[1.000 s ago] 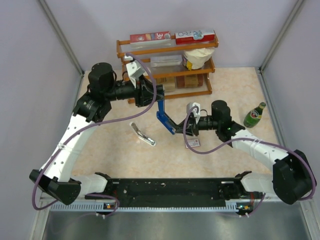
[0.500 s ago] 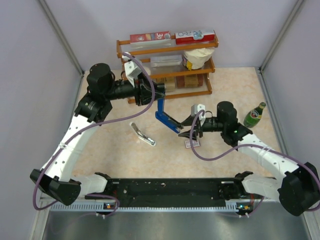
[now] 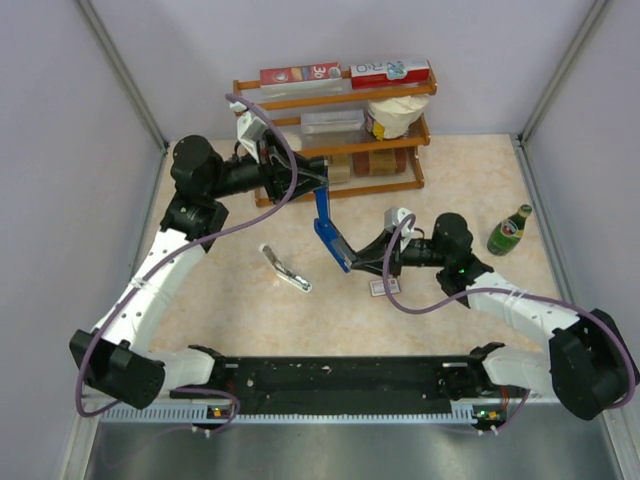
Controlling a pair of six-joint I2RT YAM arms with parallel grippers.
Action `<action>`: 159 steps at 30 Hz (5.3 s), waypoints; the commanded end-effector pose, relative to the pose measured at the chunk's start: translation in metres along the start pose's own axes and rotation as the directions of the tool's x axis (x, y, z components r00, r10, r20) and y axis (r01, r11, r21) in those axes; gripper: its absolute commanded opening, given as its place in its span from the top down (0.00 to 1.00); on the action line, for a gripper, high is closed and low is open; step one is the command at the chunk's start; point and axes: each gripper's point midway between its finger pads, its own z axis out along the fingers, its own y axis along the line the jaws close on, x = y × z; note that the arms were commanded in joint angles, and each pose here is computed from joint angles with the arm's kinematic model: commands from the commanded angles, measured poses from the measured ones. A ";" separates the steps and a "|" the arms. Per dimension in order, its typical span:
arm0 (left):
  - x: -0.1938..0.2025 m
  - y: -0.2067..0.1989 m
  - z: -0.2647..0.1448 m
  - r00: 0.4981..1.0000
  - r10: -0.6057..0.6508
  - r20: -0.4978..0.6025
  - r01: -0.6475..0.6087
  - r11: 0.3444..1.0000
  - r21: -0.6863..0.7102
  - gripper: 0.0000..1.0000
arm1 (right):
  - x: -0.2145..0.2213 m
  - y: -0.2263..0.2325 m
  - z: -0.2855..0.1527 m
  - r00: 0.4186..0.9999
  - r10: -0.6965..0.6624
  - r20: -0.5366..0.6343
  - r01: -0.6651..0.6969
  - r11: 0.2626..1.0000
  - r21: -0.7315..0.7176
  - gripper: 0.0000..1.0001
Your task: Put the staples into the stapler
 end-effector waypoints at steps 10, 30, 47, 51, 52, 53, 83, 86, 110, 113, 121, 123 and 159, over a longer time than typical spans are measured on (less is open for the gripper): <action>-0.056 -0.024 -0.016 0.961 0.118 0.250 -0.134 0.990 0.047 1.00 | -0.003 0.018 0.010 0.997 -0.056 0.057 0.060 0.996 -0.063 0.68; -0.020 -0.019 -0.014 0.977 0.108 0.184 -0.124 0.989 0.077 1.00 | -0.077 0.009 -0.034 0.980 -0.199 -0.009 0.198 0.980 -0.015 0.39; -0.038 -0.031 -0.015 0.970 0.120 0.212 -0.144 0.984 0.102 1.00 | -0.023 0.005 -0.043 0.974 -0.155 -0.166 0.159 0.987 0.011 0.42; -0.027 -0.028 -0.013 0.976 0.102 0.191 -0.124 0.987 0.106 1.00 | -0.051 0.006 -0.044 0.974 -0.193 -0.121 0.197 0.980 0.022 0.41; -0.023 -0.027 -0.012 0.978 0.100 0.184 -0.121 0.987 0.106 1.00 | -0.061 0.007 -0.042 0.976 -0.192 -0.101 0.195 0.981 0.017 0.41; -0.019 -0.027 -0.010 0.981 0.093 0.172 -0.113 0.987 0.112 1.00 | -0.071 0.007 -0.041 0.979 -0.187 -0.081 0.189 0.982 0.018 0.41; 0.014 -0.037 0.005 0.991 0.060 0.117 -0.081 0.980 0.182 1.00 | -0.118 0.011 0.038 0.987 0.139 0.076 -0.120 0.968 -0.223 0.36; 0.014 -0.036 0.006 0.992 0.056 0.115 -0.076 0.980 0.182 1.00 | -0.112 0.014 0.040 0.988 0.139 0.063 -0.122 0.968 -0.221 0.36; 0.021 -0.030 0.008 0.993 0.047 0.106 -0.065 0.983 0.170 1.00 | -0.085 0.011 0.063 0.993 0.118 0.000 -0.116 0.975 -0.188 0.56; 0.021 -0.029 0.009 0.994 0.045 0.104 -0.062 0.984 0.170 1.00 | -0.084 0.013 0.064 0.992 0.123 -0.003 -0.122 0.974 -0.194 0.59; 0.022 -0.028 0.009 0.993 0.050 0.105 -0.067 0.984 0.167 1.00 | -0.081 0.015 0.065 0.992 0.128 -0.010 -0.127 0.972 -0.196 0.62; 0.021 -0.029 0.008 0.993 0.052 0.106 -0.069 0.983 0.169 1.00 | -0.079 0.015 0.066 0.991 0.129 -0.013 -0.130 0.972 -0.196 0.68; -0.003 -0.010 -0.011 0.982 0.121 0.143 -0.133 0.988 0.077 0.95 | -0.103 -0.013 0.021 0.984 0.139 0.114 -0.137 0.990 -0.023 1.00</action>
